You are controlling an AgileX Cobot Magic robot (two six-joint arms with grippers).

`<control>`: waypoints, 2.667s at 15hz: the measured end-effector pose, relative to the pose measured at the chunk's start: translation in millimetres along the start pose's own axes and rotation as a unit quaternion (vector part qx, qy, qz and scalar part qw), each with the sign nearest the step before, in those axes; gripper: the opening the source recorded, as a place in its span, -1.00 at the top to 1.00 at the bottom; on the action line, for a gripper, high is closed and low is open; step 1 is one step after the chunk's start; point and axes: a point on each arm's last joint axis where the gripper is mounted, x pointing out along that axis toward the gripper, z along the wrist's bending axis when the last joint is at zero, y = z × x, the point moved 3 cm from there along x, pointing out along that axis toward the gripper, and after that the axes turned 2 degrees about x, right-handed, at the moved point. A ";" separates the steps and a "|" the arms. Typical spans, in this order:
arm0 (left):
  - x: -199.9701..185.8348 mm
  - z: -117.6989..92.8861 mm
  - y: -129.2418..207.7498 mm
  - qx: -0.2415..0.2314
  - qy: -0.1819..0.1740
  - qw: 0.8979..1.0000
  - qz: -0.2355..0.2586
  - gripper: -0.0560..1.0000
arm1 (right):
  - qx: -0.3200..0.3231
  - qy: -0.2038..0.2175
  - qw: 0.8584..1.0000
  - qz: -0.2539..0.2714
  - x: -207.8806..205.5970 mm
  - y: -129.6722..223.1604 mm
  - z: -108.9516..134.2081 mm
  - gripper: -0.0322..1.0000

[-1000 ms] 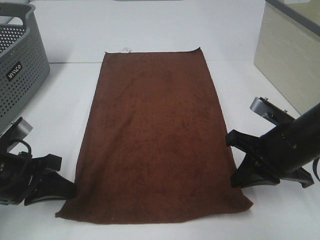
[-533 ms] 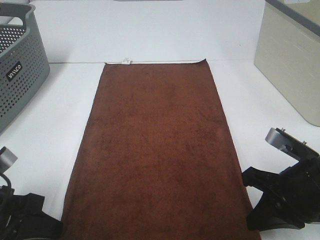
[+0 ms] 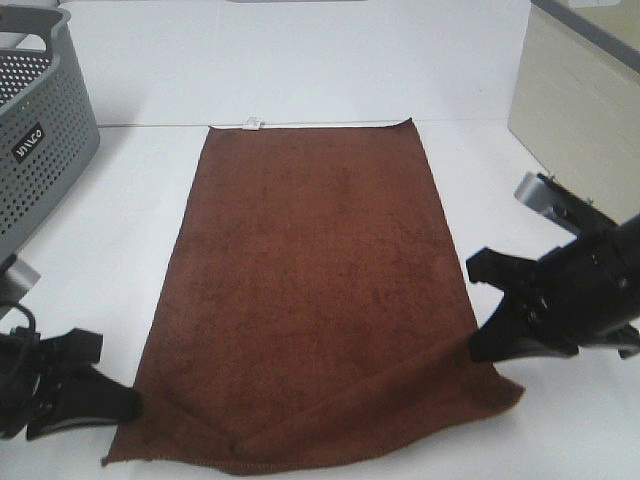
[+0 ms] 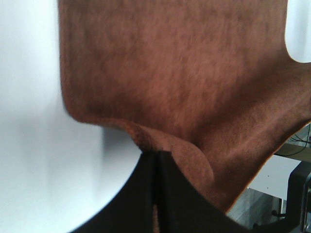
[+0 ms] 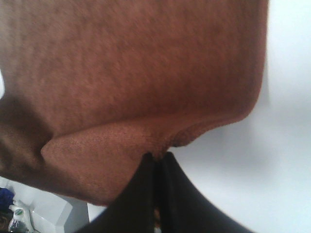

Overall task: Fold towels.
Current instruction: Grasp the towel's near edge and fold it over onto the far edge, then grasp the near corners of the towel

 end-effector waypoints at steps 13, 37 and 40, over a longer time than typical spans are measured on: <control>-0.9 -55.3 -204.6 0.081 -0.024 0.980 -0.178 0.89 | -0.067 0.057 0.987 -0.133 -17.8 -203.8 41.2 0.94; 87.3 -33.2 -361.2 0.139 -0.066 0.938 -0.312 -0.63 | -0.110 0.096 0.960 -0.239 46.6 -341.0 -5.3 -0.48; 83.8 -41.1 -358.1 0.175 -0.062 0.938 -0.294 -0.68 | -0.117 0.103 0.967 -0.201 42.1 -331.6 -2.9 -0.68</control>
